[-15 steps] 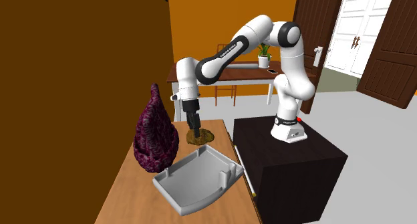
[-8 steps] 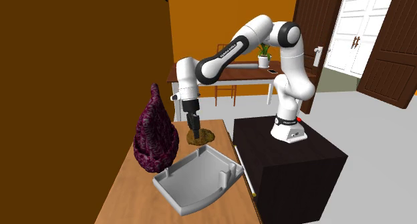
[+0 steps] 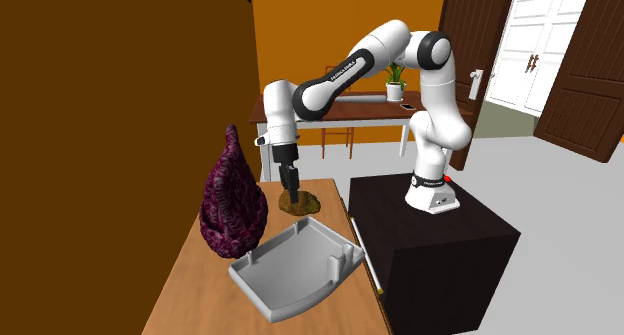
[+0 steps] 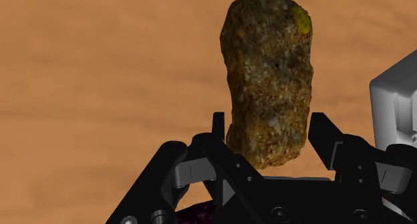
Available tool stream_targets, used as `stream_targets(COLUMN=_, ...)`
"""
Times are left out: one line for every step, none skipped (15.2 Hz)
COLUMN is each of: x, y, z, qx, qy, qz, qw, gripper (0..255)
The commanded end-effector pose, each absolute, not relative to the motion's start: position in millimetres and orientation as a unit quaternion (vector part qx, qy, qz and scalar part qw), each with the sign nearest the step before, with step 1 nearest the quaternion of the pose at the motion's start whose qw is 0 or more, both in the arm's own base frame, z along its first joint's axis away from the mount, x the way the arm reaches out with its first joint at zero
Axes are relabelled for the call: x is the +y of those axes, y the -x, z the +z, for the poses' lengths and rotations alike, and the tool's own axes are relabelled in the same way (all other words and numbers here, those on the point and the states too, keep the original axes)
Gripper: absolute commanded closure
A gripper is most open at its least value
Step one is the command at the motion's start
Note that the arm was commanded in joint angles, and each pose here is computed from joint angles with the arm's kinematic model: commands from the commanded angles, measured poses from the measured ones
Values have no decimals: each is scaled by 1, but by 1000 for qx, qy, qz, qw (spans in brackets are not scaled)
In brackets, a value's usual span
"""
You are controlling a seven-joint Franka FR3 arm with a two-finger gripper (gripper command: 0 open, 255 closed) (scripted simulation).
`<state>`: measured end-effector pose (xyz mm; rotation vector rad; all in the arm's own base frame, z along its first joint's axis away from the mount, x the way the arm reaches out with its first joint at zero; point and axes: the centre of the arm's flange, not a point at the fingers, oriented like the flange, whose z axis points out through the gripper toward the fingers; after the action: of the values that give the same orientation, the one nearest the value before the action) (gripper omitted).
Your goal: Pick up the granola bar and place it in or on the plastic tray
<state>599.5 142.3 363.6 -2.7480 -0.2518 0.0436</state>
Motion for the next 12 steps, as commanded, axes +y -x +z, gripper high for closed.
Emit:
stream_targets(x=142, y=-600, z=374, qx=-90, qy=978, qz=15, qw=190, gripper=255)
stream_targets(x=142, y=-600, z=379, qx=-90, qy=978, qz=15, qw=190, gripper=255)
stream_targets(x=142, y=-600, z=385, qx=-90, qy=978, qz=15, qw=190, gripper=255)
stream_targets(x=142, y=-600, z=390, qx=-90, qy=978, qz=15, qw=190, gripper=255)
stream_targets(x=142, y=-600, z=395, qx=-90, qy=978, qz=15, qw=190, gripper=255)
stream_targets(x=142, y=-600, z=401, qx=-90, qy=978, qz=15, qw=190, gripper=255)
stream_targets(x=142, y=-600, z=406, qx=-90, qy=978, qz=15, qw=190, gripper=255)
stream_targets(x=142, y=-600, z=411, qx=-90, qy=978, qz=15, qw=190, gripper=255)
stream_targets(x=142, y=-600, z=416, qx=-90, qy=978, qz=15, qw=190, gripper=255)
stream_targets(x=142, y=-600, z=422, qx=-90, qy=978, qz=15, qw=190, gripper=255)
stream_targets(x=142, y=-600, z=427, qx=-90, qy=978, qz=15, qw=190, gripper=255)
stream_targets(x=142, y=-600, z=432, qx=-90, qy=978, qz=15, qw=190, gripper=255)
